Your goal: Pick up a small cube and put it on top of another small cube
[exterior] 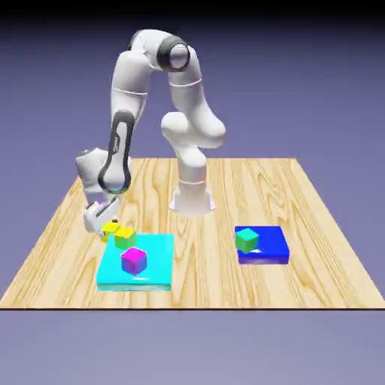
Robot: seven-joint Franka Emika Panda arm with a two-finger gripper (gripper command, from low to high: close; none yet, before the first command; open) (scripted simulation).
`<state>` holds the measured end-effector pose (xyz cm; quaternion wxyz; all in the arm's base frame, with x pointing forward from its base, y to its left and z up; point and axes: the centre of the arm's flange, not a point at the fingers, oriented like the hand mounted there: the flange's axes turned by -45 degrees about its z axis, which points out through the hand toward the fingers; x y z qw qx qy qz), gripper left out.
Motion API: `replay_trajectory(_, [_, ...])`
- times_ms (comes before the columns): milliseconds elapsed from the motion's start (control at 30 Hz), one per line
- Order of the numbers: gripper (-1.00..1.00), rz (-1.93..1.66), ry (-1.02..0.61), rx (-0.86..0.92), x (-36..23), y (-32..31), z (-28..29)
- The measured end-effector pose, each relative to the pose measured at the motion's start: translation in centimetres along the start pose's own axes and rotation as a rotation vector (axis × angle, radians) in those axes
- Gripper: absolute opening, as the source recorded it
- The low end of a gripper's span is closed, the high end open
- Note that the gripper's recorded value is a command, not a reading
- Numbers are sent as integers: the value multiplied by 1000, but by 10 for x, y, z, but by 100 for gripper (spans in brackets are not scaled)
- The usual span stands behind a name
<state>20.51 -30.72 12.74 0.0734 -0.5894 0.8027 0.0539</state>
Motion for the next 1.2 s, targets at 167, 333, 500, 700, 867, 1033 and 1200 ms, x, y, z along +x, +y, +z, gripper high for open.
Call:
replay_trajectory(167, [-100,-3,2,4,1,-3,-25])
replay_trajectory(333, [-100,2,1,3,-2,-1,-63])
replay_trajectory(500, [-100,-142,17,48,-20,-34,-97])
replay_trajectory(700, [-100,-802,26,-32,-124,-150,-139])
replay_trajectory(867, [-100,-1267,20,-165,-215,-209,-154])
replay_trajectory(1033, [-100,-1397,-3,-254,-226,-221,-109])
replay_trajectory(1200, [100,-1396,-1,-257,-223,-218,-93])
